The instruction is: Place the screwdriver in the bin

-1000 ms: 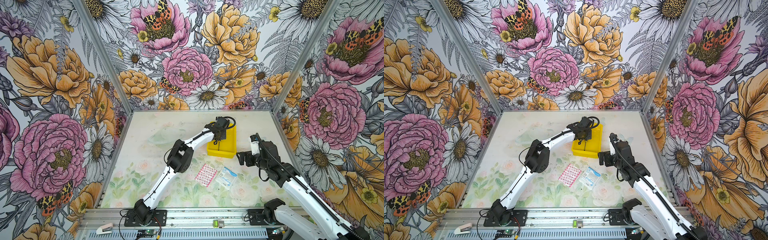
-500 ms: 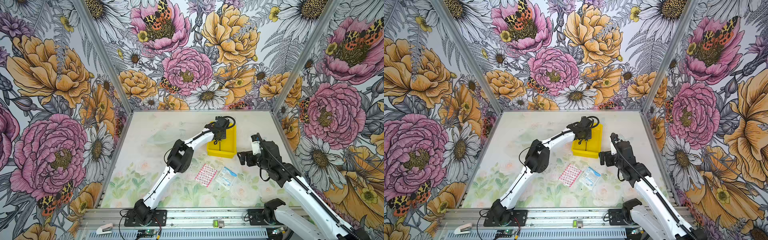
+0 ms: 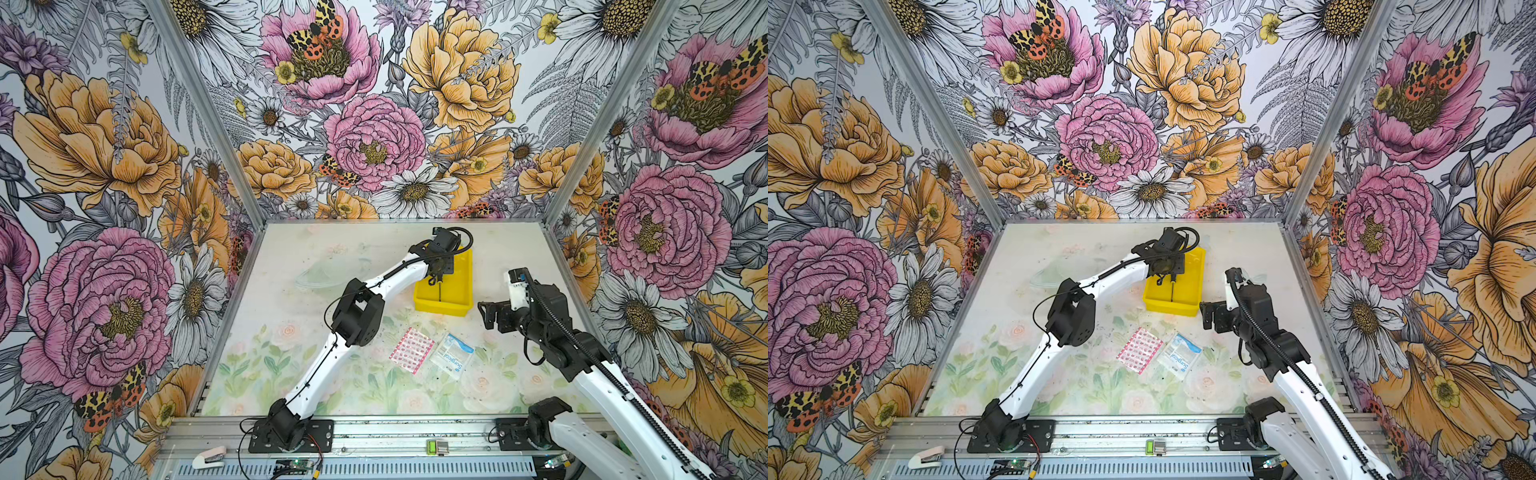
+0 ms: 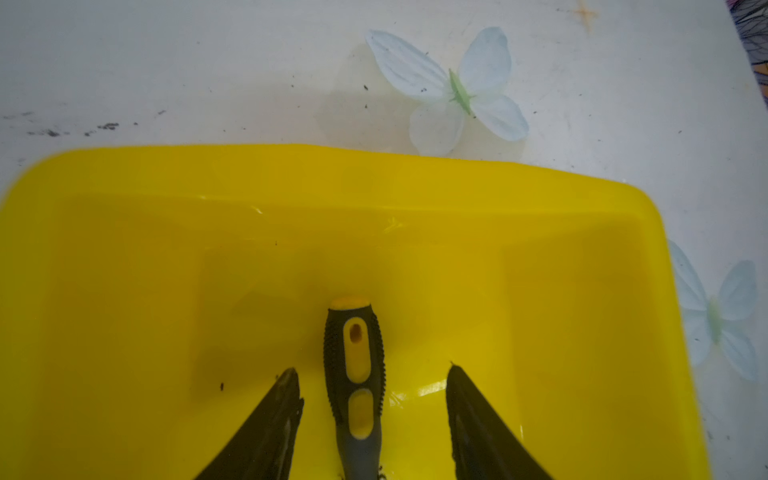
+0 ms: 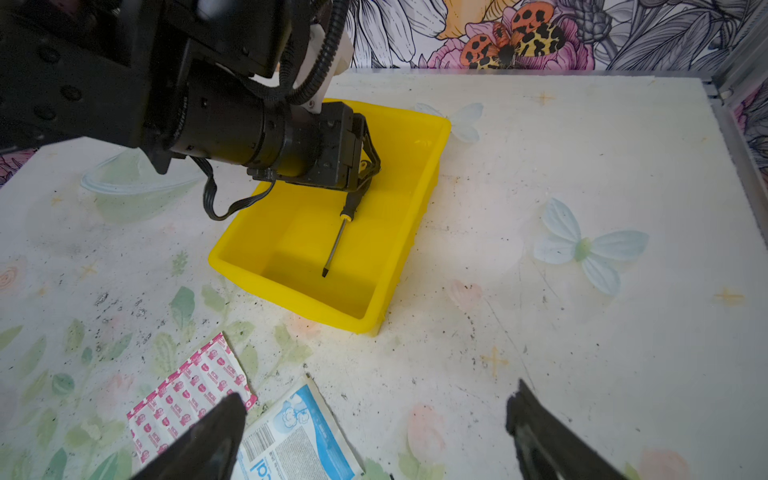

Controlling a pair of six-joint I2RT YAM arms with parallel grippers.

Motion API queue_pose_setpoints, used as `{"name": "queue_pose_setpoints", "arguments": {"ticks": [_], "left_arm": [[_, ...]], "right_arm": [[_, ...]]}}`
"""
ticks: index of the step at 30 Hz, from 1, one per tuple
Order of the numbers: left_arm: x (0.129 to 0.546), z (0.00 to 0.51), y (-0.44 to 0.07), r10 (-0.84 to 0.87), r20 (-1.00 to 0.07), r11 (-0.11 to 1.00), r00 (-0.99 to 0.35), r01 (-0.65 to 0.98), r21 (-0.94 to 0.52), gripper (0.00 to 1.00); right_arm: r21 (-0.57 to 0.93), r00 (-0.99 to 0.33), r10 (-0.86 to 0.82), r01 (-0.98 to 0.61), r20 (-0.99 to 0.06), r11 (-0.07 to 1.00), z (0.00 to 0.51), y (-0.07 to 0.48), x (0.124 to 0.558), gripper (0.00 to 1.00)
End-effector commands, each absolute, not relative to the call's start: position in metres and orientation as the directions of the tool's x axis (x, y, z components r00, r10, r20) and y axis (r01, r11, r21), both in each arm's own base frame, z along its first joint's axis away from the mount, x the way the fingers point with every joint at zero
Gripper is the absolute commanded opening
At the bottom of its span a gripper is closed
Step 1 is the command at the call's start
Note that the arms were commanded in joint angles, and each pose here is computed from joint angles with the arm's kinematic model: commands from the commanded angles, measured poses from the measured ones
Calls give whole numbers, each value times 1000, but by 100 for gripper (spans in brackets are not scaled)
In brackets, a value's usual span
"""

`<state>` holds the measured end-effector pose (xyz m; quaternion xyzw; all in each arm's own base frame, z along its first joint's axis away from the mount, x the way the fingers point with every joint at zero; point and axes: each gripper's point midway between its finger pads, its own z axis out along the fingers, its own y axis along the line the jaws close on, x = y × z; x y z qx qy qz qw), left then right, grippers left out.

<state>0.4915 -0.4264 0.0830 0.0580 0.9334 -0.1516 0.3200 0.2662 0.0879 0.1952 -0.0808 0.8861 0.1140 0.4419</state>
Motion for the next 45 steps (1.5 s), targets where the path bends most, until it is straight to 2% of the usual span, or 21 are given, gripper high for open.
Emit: {"name": "queue_pose_setpoints", "arguments": {"ticks": [1, 11, 20, 30, 32, 35, 42, 45], "left_arm": [[481, 154, -426, 18, -695, 935, -719, 259, -243, 59], [438, 194, -377, 38, -724, 954, -689, 240, -178, 66], [395, 216, -318, 17, -760, 962, -650, 218, -165, 72], [361, 202, -244, 13, -753, 965, -658, 206, -163, 79], [356, 203, -228, 3, -761, 965, -648, 202, -168, 84], [352, 198, -206, -28, -760, 961, -650, 192, -199, 91], [348, 185, -155, -107, -753, 954, -650, 147, -263, 92], [346, 181, -138, -123, -748, 957, -652, 122, -264, 98]], "right_arm": [[104, -538, -35, -226, -842, 968, 222, 81, 271, 100], [117, -497, 1, -202, -868, 972, 228, 74, 258, 100], [128, -523, 31, -150, -852, 980, 221, 69, 264, 99], [150, -545, 106, -38, -832, 988, 209, 56, 267, 100], [144, -548, 111, -17, -829, 989, 206, 53, 268, 99], [121, -557, 110, 17, -824, 993, 199, 46, 268, 100], [110, -546, 173, 146, -820, 983, 190, 28, 270, 99], [125, -549, 195, 162, -813, 979, 186, 27, 270, 99]]}}
